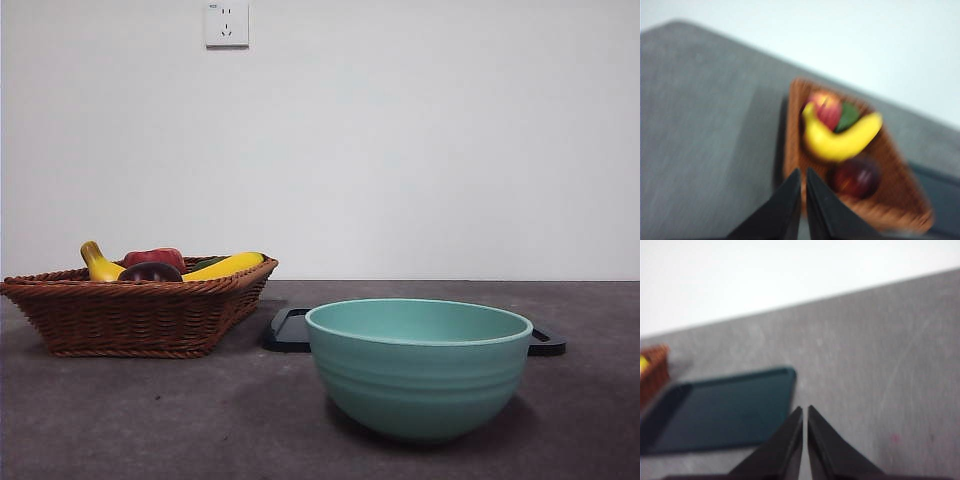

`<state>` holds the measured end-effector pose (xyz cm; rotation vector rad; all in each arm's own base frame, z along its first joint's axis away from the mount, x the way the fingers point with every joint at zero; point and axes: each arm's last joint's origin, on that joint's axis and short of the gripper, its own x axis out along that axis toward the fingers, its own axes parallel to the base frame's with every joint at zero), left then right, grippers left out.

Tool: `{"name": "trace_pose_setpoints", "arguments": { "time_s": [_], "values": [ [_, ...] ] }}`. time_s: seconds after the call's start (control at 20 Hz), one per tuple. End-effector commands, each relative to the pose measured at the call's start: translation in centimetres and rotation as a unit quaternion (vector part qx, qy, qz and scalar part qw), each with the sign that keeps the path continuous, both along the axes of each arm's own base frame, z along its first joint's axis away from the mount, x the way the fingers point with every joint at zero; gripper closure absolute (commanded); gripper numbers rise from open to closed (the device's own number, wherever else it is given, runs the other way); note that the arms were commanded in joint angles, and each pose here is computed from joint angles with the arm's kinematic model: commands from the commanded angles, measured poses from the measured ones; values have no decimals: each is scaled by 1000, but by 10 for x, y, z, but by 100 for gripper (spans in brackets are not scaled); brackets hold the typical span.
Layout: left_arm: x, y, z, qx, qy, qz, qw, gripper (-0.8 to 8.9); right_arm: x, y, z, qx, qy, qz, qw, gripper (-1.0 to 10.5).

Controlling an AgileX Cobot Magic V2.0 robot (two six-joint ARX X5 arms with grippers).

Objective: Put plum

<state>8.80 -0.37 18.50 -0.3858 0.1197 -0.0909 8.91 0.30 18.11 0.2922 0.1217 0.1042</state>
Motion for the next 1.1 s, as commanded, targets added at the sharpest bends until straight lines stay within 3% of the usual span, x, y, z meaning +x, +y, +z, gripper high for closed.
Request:
{"name": "trace_pose_setpoints", "arguments": {
  "time_s": [0.05,0.4,0.65,1.1],
  "values": [
    [-7,0,25,-25,-24,-4,999,798,-7,0,22,14,-22,-2,1000,941],
    [-23,-1,77,-2,-1,-25,1000,798,-25,1,79,3,-25,18,1000,941],
    [-26,-4,111,37,47,-88,994,798,-29,4,114,-37,32,68,996,941],
    [-8,-10,149,92,151,-223,959,799,-14,9,161,-64,141,193,969,941]
  ]
}}
